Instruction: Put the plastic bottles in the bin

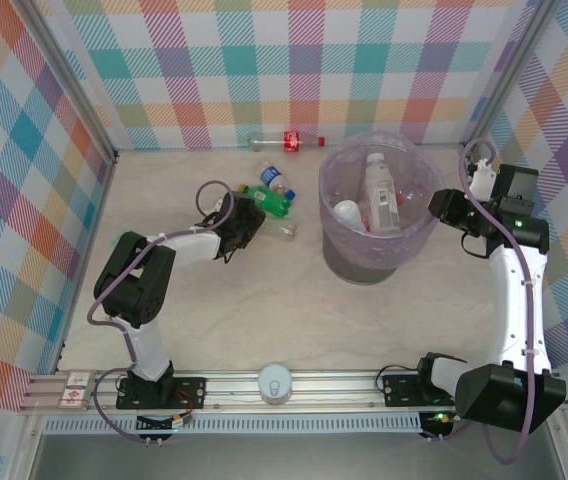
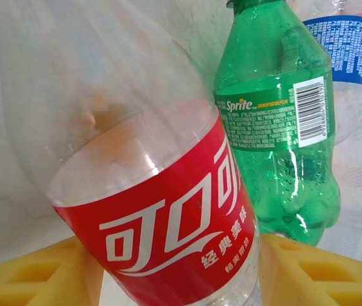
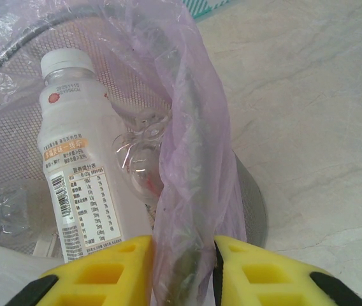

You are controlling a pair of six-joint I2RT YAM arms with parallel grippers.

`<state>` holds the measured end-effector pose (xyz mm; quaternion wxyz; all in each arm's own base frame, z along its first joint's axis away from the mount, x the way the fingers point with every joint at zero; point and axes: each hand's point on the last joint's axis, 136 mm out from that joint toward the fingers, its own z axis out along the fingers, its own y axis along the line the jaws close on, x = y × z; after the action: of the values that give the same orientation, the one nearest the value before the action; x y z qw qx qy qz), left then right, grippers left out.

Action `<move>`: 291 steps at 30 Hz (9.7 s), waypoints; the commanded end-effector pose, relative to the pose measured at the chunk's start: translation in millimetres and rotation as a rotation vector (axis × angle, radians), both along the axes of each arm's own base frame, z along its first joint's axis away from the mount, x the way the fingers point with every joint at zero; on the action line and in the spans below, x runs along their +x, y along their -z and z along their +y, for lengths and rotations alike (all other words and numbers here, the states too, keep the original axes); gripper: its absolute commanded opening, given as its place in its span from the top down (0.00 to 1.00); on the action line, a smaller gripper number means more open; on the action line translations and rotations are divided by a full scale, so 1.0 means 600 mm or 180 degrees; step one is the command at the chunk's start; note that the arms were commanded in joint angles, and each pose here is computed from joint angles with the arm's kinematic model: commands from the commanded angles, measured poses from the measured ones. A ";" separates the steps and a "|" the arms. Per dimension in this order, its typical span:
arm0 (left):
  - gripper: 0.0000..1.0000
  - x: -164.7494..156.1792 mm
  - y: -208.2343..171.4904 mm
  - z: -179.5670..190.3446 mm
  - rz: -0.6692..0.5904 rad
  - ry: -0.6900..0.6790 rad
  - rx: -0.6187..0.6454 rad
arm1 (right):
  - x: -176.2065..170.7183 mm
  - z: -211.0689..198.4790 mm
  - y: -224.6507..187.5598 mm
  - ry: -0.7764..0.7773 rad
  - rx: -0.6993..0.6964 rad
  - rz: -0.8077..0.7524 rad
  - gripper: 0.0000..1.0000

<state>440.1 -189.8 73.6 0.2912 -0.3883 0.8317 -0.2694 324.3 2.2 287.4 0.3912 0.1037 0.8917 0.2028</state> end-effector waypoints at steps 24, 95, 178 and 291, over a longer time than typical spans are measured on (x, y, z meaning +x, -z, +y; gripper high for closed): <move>0.43 -0.155 -0.609 -0.268 -0.2997 0.1637 0.0467 | -0.018 0.031 -0.019 -0.0249 0.0170 -0.0077 0.67; 0.00 0.032 -0.063 0.027 -0.0225 0.0327 0.0608 | -0.049 0.156 -0.149 -0.1010 -0.0457 -0.0441 0.48; 0.53 -0.171 -0.480 -0.317 -0.1953 0.2558 0.1203 | -0.056 0.109 -0.001 -0.0322 0.0057 -0.0185 0.66; 0.17 -0.093 -0.318 -0.309 -0.1571 0.2383 -0.0279 | 0.024 0.007 0.014 0.0062 -0.0275 0.0205 0.72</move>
<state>385.4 -353.8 266.6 0.3619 -0.0130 0.8122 -0.4573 335.5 21.2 272.2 0.3539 0.0921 0.9096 0.1971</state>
